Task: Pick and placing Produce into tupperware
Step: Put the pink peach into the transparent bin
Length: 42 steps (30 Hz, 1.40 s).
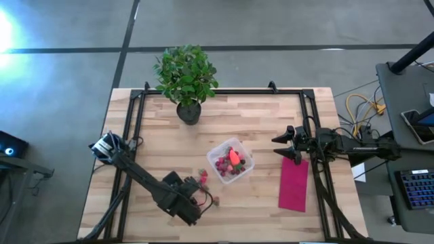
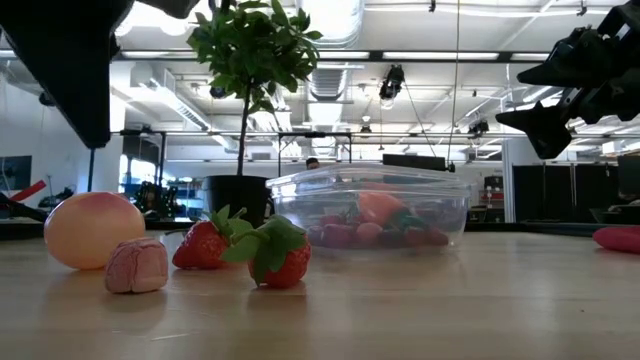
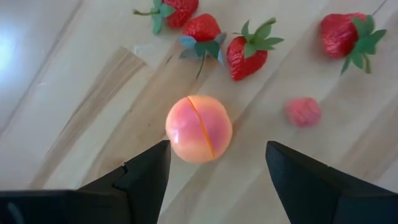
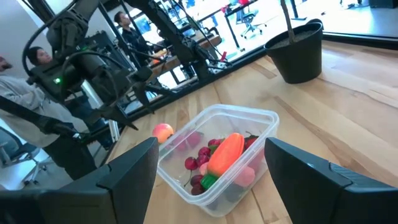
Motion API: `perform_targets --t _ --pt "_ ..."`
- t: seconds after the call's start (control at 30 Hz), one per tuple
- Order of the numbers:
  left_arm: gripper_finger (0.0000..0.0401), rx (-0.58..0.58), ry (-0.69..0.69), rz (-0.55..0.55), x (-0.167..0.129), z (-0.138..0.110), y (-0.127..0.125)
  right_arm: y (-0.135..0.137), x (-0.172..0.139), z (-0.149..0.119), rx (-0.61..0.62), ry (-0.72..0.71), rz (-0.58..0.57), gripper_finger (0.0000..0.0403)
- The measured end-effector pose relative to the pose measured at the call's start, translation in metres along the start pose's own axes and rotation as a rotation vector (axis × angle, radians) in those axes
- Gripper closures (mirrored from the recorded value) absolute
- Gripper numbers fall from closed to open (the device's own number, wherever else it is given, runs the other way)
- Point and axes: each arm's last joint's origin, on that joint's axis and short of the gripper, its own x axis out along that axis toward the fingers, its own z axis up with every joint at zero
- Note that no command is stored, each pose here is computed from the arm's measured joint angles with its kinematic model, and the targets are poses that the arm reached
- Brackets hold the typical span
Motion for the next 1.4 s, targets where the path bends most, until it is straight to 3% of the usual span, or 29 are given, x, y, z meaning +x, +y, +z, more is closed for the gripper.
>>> perform_targets --t 0.5,0.9,1.17,1.4 --pt "0.0153 -0.051 0.007 -0.011 0.039 0.001 0.009 0.0 0.0 0.0 0.0 0.0 0.0 0.0117" --pt "0.0153 -0.071 0.093 -0.036 0.062 -0.004 0.017 0.0 0.0 0.0 0.0 0.0 0.0 0.0117" --pt "0.0164 -0.086 0.07 -0.089 0.048 0.005 0.01 0.0 0.0 0.0 0.0 0.0 0.0 0.0117" --pt "0.0197 -0.092 -0.088 -0.143 0.019 0.028 0.009 0.0 0.0 0.0 0.0 0.0 0.0 0.0117"
